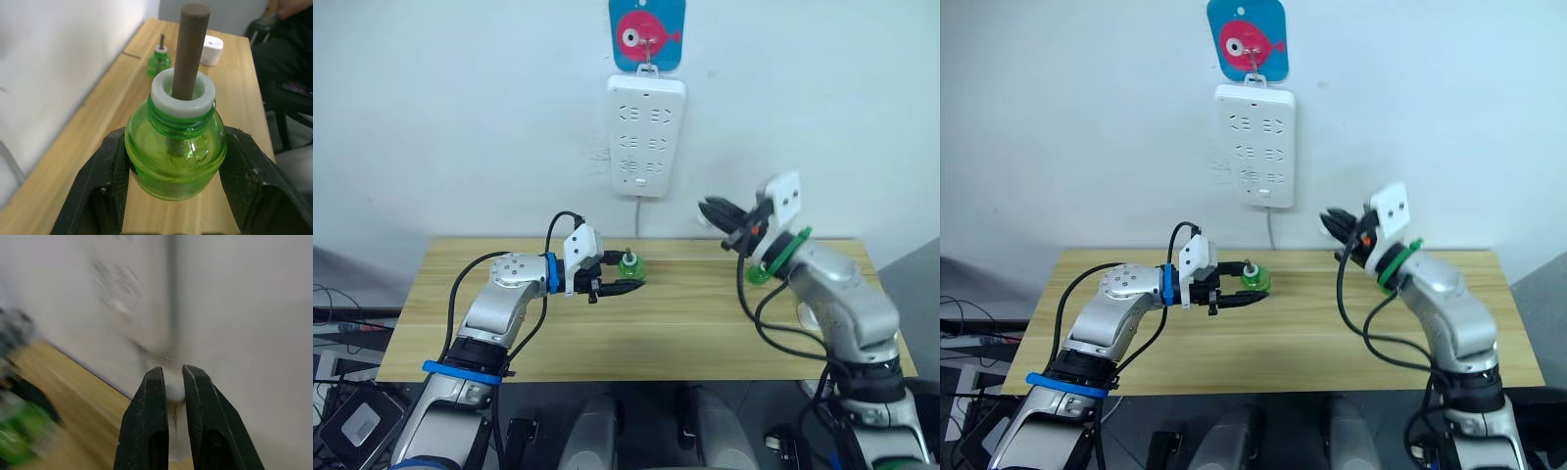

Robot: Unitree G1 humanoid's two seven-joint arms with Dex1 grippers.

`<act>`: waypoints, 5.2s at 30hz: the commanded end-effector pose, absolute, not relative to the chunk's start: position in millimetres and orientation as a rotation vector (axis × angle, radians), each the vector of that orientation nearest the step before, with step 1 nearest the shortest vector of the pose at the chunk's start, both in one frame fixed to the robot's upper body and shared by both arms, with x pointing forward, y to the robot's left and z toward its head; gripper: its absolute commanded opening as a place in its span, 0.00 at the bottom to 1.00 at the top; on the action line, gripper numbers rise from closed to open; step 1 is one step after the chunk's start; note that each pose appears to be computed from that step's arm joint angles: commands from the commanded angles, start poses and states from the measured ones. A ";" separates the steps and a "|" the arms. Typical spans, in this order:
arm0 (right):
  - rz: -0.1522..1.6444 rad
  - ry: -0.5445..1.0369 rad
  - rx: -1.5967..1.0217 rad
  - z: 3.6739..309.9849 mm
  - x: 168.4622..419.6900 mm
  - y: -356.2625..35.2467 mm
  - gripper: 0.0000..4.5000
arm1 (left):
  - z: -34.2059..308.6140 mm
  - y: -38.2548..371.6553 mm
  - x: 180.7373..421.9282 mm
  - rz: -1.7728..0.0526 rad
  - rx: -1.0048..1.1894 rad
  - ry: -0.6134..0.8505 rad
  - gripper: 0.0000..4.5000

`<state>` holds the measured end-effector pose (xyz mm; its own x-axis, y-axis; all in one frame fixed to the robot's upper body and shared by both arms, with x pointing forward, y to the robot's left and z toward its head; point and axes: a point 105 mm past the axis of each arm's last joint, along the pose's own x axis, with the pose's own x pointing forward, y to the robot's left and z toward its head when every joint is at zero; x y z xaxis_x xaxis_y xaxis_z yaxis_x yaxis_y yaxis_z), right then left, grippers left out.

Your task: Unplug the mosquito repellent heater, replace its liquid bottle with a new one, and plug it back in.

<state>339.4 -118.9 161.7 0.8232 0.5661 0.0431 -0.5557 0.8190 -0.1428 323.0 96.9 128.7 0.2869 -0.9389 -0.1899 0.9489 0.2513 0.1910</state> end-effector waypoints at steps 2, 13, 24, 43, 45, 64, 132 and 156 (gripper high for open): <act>0.443 -0.165 -0.130 134.1 348.6 -126.2 0.03 | 158.0 84.9 322.2 -1.298 0.285 -0.072 0.51; 0.244 -0.132 -0.111 79.6 373.8 -147.5 0.03 | 168.7 93.7 315.7 -1.304 0.310 -0.019 0.51; 0.244 -0.102 -0.105 57.9 368.6 -147.2 0.03 | 167.1 98.7 312.0 -1.299 0.308 0.014 0.51; 0.828 -0.194 -0.061 137.1 316.8 -88.1 0.73 | 161.2 90.2 322.9 -1.293 0.305 -0.033 0.51; 0.933 -0.139 -0.067 148.0 307.0 -83.2 0.59 | 162.4 88.5 323.7 -1.304 0.310 -0.043 0.51; 1.238 -0.071 -0.109 192.7 285.6 -23.0 0.59 | 160.5 74.1 317.9 -1.397 0.309 -0.048 0.51; 0.828 0.085 1.047 246.4 310.6 -80.8 0.19 | 215.9 27.3 325.0 -1.000 -0.036 -0.449 0.50; 0.615 0.578 0.231 167.0 270.9 -202.4 0.99 | 183.5 62.4 301.1 -1.366 -0.203 -0.005 0.50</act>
<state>271.0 -190.5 172.0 0.6607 0.6420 -0.3891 -0.4804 0.7599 0.4380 313.0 64.1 171.1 0.2767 -0.9572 0.0845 0.9533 0.2624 -0.1496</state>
